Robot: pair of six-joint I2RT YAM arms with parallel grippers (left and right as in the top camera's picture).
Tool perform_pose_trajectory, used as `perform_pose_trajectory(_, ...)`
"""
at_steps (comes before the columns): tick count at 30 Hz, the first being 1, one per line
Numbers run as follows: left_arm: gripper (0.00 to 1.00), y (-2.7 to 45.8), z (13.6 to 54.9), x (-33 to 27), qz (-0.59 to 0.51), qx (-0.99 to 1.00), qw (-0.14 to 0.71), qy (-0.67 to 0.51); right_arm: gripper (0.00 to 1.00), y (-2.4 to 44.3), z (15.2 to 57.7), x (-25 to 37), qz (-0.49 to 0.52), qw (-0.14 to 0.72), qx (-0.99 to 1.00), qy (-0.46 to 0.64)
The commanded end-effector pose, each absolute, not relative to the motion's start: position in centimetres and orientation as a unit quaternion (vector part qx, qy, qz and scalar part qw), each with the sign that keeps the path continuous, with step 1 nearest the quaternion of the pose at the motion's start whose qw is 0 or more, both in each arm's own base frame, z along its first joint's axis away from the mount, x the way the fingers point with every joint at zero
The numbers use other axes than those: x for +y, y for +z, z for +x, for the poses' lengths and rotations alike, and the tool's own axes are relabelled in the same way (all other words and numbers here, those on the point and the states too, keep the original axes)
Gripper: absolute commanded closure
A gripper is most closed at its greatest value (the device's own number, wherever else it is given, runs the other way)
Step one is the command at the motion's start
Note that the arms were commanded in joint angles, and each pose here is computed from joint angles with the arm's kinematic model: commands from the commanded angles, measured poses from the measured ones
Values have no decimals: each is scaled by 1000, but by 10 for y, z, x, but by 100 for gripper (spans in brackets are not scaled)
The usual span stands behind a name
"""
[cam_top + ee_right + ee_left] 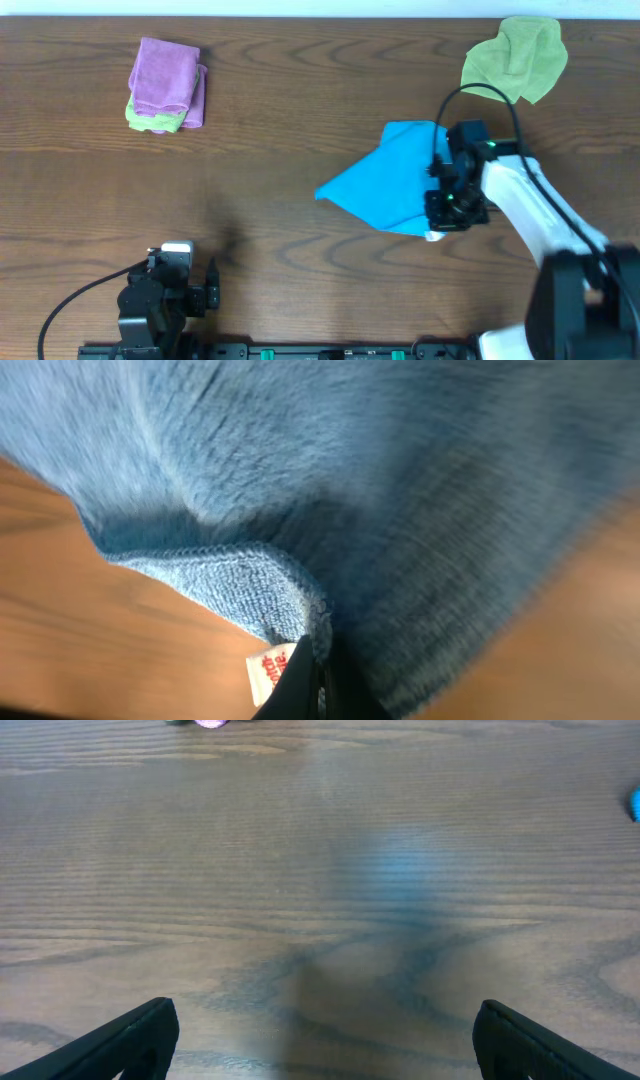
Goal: Fold the cloth
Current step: 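Pull the blue cloth toward the front and release it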
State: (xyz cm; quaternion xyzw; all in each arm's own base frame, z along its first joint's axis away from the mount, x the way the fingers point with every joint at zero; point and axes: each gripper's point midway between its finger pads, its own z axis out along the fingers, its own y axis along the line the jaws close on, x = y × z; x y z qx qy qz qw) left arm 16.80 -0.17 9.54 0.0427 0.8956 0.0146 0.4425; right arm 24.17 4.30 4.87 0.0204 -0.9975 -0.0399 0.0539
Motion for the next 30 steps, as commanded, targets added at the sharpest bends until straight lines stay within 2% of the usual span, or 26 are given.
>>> perform_pose_trajectory(1,5,95,168,-1,51,895,443,20,99,70,241,8,-58,14,-997,53)
perform_pose_trajectory(4,5,95,168,-1,51,895,443,20,99,81,227,3,-83,23,-995,55)
perform_pose_trajectory(5,5,95,168,-1,51,895,443,20,92,82,224,2,-88,29,-994,57)
perform_pose_trajectory(6,5,95,168,-1,51,895,443,20,74,82,220,2,-91,36,-994,58)
perform_pose_trajectory(7,5,95,168,-1,51,895,443,20,60,82,218,1,-92,41,-993,59)
perform_pose_trajectory(8,5,95,168,-1,51,895,443,20,53,82,216,1,-92,44,-993,59)
perform_pose_trajectory(12,5,95,168,-1,51,895,443,20,43,83,213,1,-124,47,-989,62)
perform_pose_trajectory(14,5,95,168,-1,51,895,443,20,42,89,218,3,-136,24,-989,54)
perform_pose_trajectory(17,5,95,168,-1,51,895,443,20,37,108,241,15,-139,-59,-989,2)
perform_pose_trajectory(21,5,95,168,-1,51,895,443,20,40,140,254,21,-136,-148,-979,-32)
perform_pose_trajectory(26,5,95,168,-1,51,895,444,21,41,162,243,22,-125,-198,-971,-48)
perform_pose_trajectory(30,5,96,168,-2,52,894,444,19,44,154,214,37,-115,-198,-969,-97)
